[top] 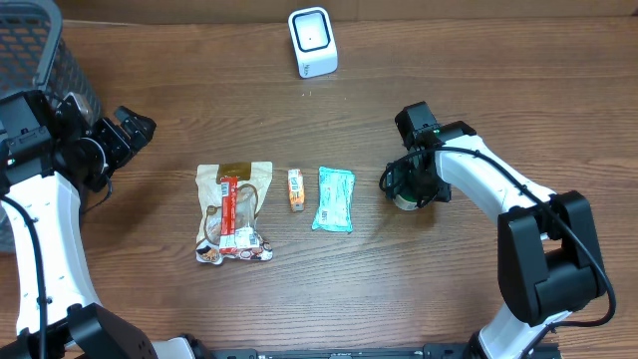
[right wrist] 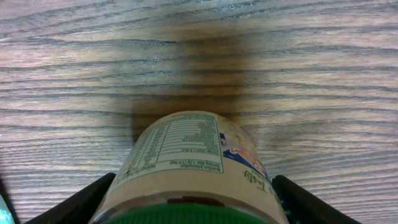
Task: Scan the item barcode
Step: 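Close the right gripper on the jar lid and lift it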
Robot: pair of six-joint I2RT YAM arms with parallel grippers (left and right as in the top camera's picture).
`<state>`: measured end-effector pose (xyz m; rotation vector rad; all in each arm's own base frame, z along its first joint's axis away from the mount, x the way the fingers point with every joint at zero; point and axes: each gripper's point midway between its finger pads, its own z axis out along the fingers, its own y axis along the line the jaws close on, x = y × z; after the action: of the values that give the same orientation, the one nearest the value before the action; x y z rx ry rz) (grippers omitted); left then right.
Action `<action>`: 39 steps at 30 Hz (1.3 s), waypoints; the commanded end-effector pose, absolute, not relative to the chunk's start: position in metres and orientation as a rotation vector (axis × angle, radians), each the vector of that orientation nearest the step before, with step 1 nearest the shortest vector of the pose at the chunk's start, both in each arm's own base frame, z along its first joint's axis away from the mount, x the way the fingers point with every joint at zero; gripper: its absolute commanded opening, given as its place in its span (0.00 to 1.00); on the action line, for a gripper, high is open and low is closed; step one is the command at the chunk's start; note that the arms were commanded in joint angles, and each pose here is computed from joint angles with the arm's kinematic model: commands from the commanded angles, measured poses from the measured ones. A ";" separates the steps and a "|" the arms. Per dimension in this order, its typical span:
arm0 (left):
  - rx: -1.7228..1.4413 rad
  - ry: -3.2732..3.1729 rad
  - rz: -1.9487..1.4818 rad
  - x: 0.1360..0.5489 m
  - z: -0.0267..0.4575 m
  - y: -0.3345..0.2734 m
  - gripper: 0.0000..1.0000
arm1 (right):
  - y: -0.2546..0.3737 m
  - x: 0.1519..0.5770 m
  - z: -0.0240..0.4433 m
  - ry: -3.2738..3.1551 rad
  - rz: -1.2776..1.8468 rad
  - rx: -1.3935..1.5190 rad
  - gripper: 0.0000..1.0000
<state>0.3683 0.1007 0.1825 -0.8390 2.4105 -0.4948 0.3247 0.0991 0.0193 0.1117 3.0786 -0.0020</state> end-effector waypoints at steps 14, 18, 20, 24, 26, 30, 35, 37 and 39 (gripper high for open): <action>-0.835 2.388 -0.481 0.368 0.191 0.102 1.00 | 0.095 0.321 0.009 3.081 -0.020 0.111 0.78; -0.835 2.388 -0.481 0.368 0.191 0.102 0.99 | 0.095 0.321 0.009 3.081 -0.020 0.111 0.78; -0.834 2.388 -0.481 0.368 0.191 0.102 1.00 | 0.095 0.321 0.009 3.081 -0.020 0.111 0.76; -0.835 2.388 -0.481 0.368 0.191 0.102 1.00 | 0.095 0.321 0.009 3.081 -0.020 0.111 0.73; -0.834 2.388 -0.481 0.368 0.191 0.102 0.99 | 0.095 0.321 0.009 3.081 -0.020 0.111 0.73; -0.835 2.388 -0.481 0.368 0.191 0.102 1.00 | 0.095 0.321 0.009 3.081 -0.020 0.110 0.76; -0.835 2.388 -0.481 0.368 0.191 0.102 1.00 | 0.098 0.330 0.017 3.057 -0.007 0.111 0.78; -0.835 2.388 -0.481 0.368 0.191 0.102 1.00 | 0.099 0.334 0.019 3.047 -0.002 0.111 0.78; -0.834 2.388 -0.481 0.368 0.191 0.102 1.00 | 0.099 0.333 0.019 3.049 -0.003 0.111 0.77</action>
<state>0.3683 0.1007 0.1825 -0.8388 2.4105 -0.4953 0.3232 0.0987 0.0136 0.1122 3.0751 0.0005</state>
